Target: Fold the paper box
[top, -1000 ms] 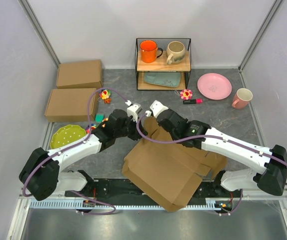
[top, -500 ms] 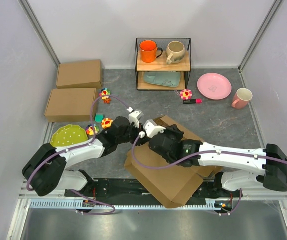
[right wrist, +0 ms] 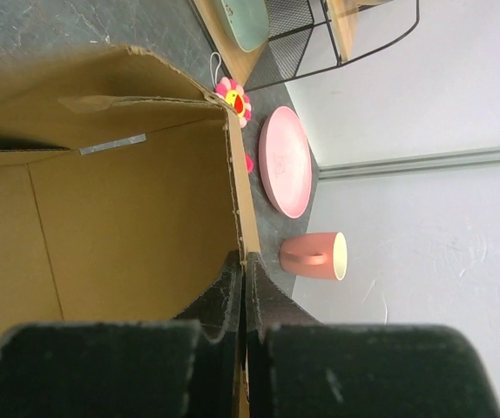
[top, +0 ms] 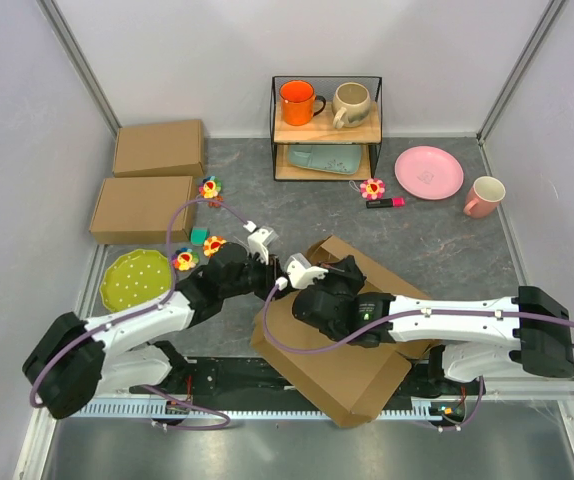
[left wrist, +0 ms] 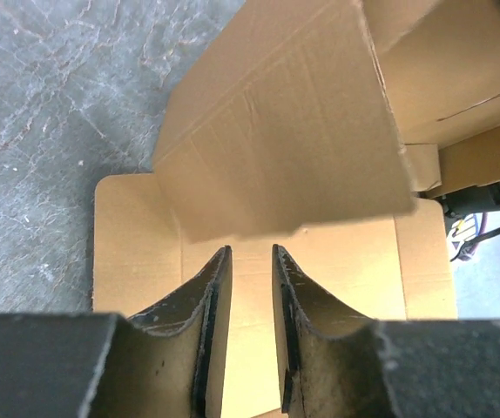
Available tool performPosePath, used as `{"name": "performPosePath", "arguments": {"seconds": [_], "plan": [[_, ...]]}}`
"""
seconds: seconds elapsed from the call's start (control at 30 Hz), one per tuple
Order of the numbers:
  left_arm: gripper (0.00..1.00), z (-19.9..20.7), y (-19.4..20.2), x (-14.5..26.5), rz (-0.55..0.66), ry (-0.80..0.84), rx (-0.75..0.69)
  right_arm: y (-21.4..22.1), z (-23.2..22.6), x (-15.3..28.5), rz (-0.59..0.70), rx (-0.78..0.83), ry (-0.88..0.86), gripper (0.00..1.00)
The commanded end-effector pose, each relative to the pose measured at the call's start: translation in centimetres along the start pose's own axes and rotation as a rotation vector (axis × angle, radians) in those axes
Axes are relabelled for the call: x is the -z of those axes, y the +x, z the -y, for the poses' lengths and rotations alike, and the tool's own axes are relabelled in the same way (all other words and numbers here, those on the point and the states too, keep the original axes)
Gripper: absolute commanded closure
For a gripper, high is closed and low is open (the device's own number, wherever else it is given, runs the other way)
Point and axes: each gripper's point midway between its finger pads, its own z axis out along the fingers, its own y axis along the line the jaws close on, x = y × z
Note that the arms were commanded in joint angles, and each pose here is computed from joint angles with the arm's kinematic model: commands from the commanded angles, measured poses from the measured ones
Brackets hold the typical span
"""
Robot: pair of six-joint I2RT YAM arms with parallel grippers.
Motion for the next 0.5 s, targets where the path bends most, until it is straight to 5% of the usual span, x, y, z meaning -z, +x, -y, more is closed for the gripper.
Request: {"name": "performPosePath", "arguments": {"seconds": [0.0,0.3,0.47], "plan": [[0.68,1.0,-1.7,2.0,0.047,-0.011,-0.04,0.3,-2.9,-0.1,0.007,-0.031,-0.084,1.0],[0.69,-0.6,-5.0,5.2,0.227,-0.164,-0.035,0.6,-3.2,-0.2,0.005,-0.023,-0.082,1.0],[0.71,-2.9,-6.5,3.5,0.331,-0.25,0.024,0.3,-3.6,0.0,0.025,-0.051,-0.113,1.0]]}}
